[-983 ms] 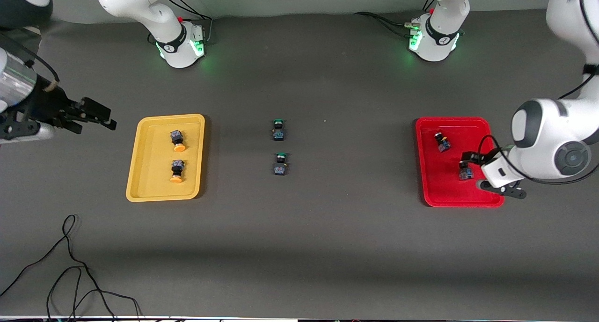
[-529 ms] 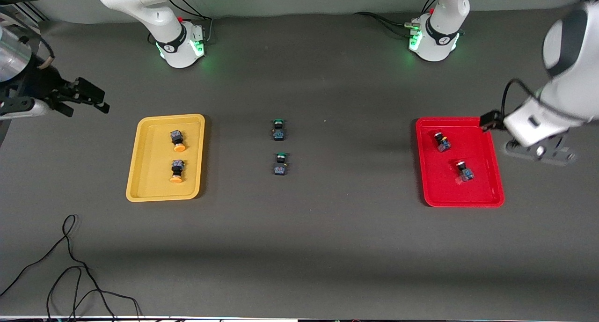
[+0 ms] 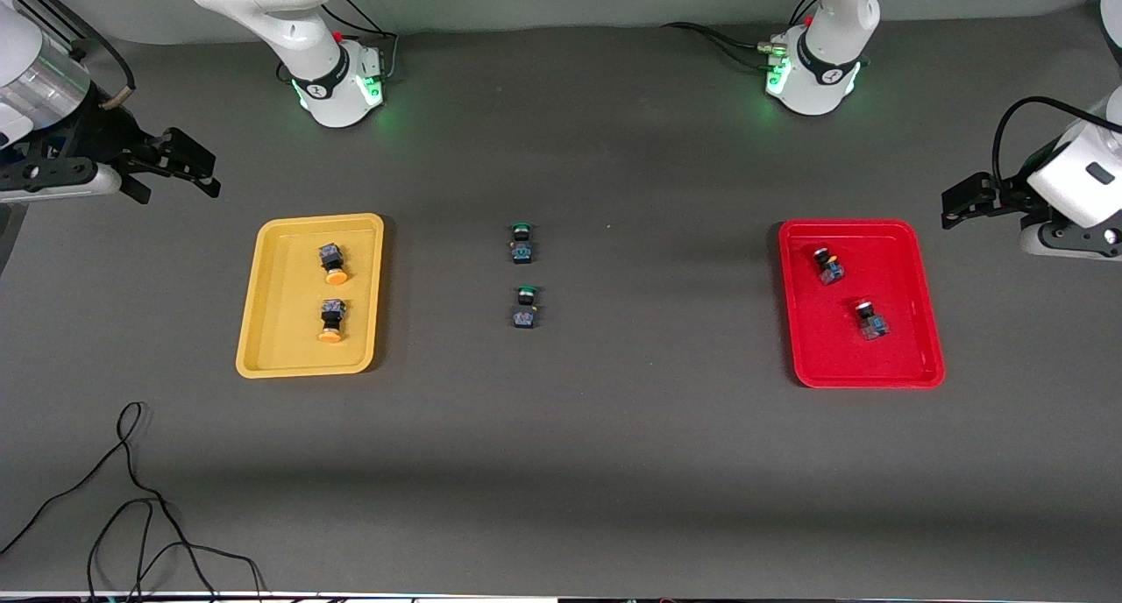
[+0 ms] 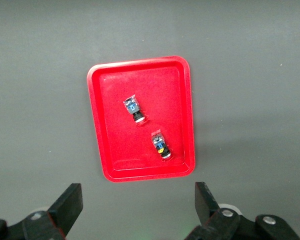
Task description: Place red and yellow buttons in trays
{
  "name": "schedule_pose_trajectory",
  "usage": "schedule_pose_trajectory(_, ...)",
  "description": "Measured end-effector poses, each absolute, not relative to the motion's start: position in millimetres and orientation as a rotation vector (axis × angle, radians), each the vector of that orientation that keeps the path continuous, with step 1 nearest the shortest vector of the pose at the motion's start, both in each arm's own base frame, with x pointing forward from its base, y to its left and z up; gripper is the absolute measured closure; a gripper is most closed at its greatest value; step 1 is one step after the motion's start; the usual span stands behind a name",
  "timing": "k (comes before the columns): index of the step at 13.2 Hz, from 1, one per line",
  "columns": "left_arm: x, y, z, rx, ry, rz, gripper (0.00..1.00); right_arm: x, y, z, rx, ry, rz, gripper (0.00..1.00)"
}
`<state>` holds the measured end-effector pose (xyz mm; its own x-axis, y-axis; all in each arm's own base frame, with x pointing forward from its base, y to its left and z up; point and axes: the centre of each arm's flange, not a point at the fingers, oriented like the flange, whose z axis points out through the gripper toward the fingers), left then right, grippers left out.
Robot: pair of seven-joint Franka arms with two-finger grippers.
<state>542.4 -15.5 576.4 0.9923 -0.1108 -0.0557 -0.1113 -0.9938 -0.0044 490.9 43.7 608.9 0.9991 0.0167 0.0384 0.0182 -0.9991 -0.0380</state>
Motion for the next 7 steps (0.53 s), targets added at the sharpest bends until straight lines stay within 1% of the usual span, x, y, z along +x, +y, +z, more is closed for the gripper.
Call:
schedule_pose_trajectory(4,537.9,-33.0,602.9,-3.110,0.228,0.086,0.00,499.4,38.2,596.8,-3.102,-0.010,-0.023,0.00)
schedule_pose_trajectory(7,540.7,-23.3,604.8,-3.085,0.208,0.083,0.00,504.7,37.9,593.9,-3.101,-0.009,-0.016,0.00)
